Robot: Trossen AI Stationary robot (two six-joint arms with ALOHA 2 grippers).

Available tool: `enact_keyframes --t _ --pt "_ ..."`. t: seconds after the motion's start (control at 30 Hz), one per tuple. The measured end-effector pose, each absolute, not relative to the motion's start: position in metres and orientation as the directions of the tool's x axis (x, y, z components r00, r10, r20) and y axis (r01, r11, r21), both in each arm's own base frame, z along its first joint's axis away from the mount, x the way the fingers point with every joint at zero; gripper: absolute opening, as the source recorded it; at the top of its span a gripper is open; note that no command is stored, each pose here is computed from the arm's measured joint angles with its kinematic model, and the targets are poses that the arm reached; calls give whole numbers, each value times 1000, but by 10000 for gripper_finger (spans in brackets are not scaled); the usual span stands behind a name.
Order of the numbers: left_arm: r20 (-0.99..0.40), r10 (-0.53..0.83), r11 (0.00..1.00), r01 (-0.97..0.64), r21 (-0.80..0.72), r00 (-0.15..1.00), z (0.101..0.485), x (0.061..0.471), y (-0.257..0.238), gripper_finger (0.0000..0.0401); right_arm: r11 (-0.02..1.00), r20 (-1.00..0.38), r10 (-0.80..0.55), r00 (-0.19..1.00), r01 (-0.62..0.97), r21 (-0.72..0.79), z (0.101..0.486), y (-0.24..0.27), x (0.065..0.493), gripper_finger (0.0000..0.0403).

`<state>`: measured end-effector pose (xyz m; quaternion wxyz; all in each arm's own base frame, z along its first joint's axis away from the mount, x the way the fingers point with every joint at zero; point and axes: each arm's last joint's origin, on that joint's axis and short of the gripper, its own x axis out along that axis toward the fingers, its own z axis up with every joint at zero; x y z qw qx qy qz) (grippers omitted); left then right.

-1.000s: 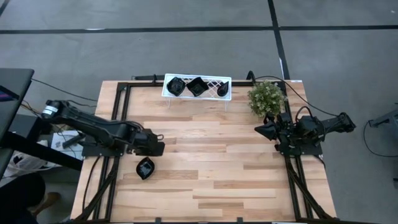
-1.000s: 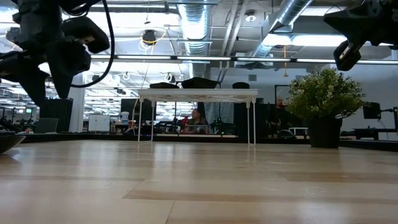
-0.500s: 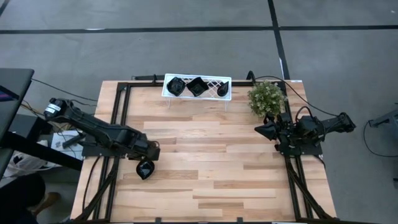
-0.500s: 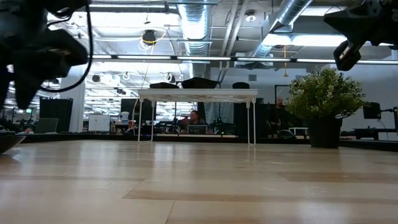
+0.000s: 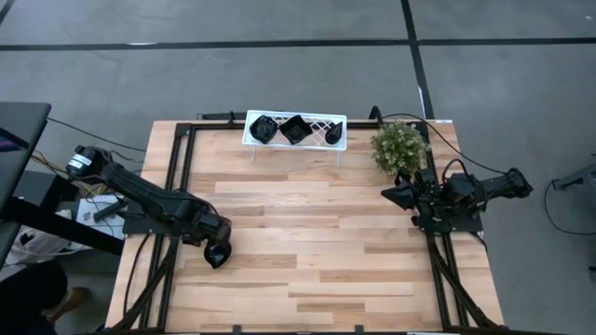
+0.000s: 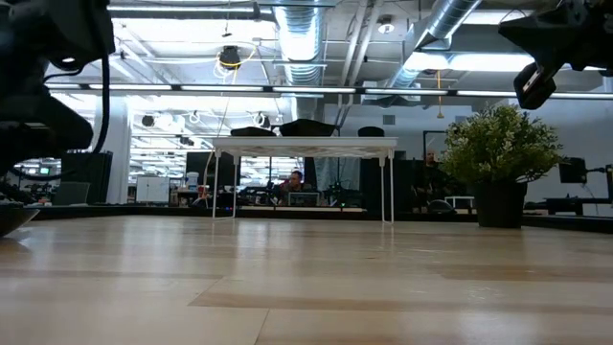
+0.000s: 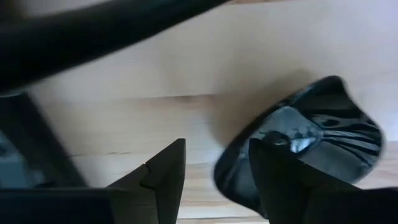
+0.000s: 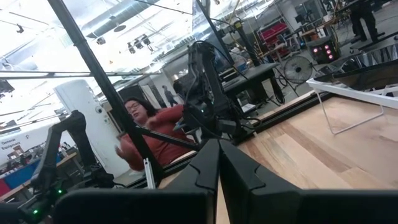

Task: Pick & Place Mini shaped plates
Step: Stack the black leaf shaped plate on top of the black leaf shaped plate on the shelf

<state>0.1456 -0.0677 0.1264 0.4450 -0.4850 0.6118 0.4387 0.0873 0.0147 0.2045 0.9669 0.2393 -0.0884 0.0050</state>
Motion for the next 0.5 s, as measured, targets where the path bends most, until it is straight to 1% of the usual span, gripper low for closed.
enact_keyframes --t 0.17,0.37,0.5 --pt "-971 -231 147 -989 31 -65 119 148 -69 177 885 173 -33 984 -52 462 204 15 87 7" --pt "-966 -242 147 -988 53 -88 111 140 -66 177 885 173 -33 984 -52 463 204 15 87 7" --pt "-965 -251 148 -988 38 -74 108 140 -66 177 885 173 -33 984 -52 463 204 15 87 7"
